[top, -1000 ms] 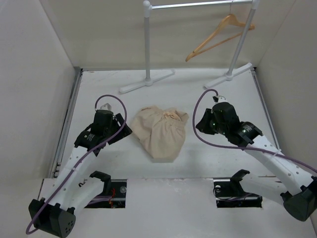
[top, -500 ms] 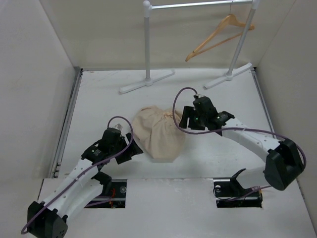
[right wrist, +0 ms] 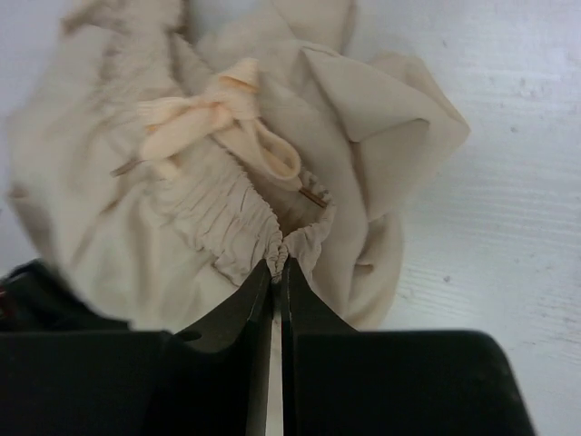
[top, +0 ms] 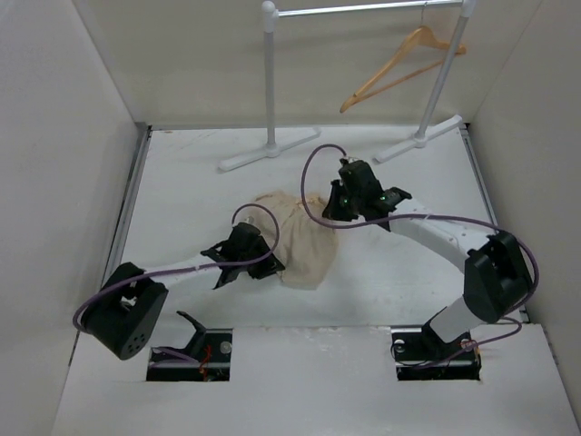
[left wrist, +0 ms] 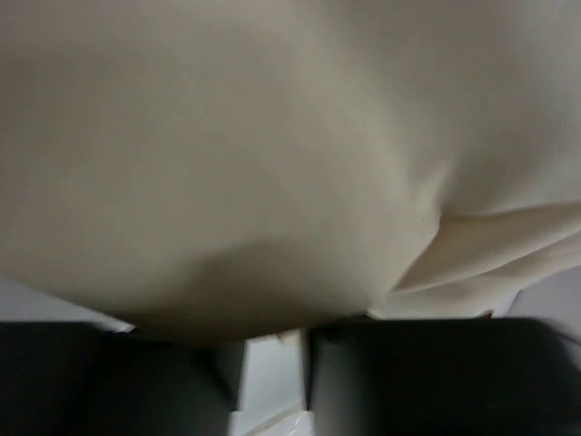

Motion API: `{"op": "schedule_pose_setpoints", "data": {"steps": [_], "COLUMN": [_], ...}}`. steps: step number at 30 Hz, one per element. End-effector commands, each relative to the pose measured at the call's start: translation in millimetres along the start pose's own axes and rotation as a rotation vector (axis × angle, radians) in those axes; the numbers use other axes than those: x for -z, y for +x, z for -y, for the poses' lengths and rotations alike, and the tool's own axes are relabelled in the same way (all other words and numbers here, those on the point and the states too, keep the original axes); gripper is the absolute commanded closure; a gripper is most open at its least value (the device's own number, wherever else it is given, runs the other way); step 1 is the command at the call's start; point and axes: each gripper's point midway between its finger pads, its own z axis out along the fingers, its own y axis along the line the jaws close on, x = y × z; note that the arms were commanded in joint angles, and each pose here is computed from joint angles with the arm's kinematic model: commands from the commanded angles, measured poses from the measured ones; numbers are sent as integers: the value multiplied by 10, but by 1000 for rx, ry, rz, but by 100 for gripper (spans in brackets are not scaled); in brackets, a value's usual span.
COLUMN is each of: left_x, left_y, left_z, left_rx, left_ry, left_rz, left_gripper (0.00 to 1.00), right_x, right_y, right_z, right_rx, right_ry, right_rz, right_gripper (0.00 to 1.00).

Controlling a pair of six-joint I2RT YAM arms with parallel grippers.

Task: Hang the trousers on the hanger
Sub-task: Flatten out the trousers at the center of the board.

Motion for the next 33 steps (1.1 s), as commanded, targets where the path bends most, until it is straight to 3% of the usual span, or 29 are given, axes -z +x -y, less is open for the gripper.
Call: {"op": "schedule_pose_setpoints", "data": {"steps": [1,4,10,14,17,21,26,29,33], "left_x": [-19,526,2745,3558,3574,3170,2258,2020,1873], "left_y": [-605,-1209,-2327,-2441,-2320,-2177,-1704,-1522,-1557], "left_z": [377,716,1779,2456,2629,2231,1241,738,243], "left_rx": [8,46,-105,-218,-242,-205,-143,-81,-14], "left_ry": [78,137,284,388,410,281,34,-52,-186], "left_rz": [222,410,859,926,882,840,663,635,636], "left_gripper": [87,95,95,90,86,76,42,39,39], "right_x": [722,1457,3092,3945,3839,3218,2272,1860,1674], "right_y": [-775,-1151,-1809,-2003,-1856,-1503,-965,-721,-600], "right_z": [-703,-1099,-1790,-1910,-1697,-1007,124,701,1006], "right_rx": [28,43,56,43,23,-77,-257,-361,-402], "right_ry": [-176,-250,-426,-498,-450,-315,-108,17,98], "right_rz": [240,352,633,789,763,680,558,508,493], "right_gripper": [94,94,95,95,94,94,91,91,92]}}
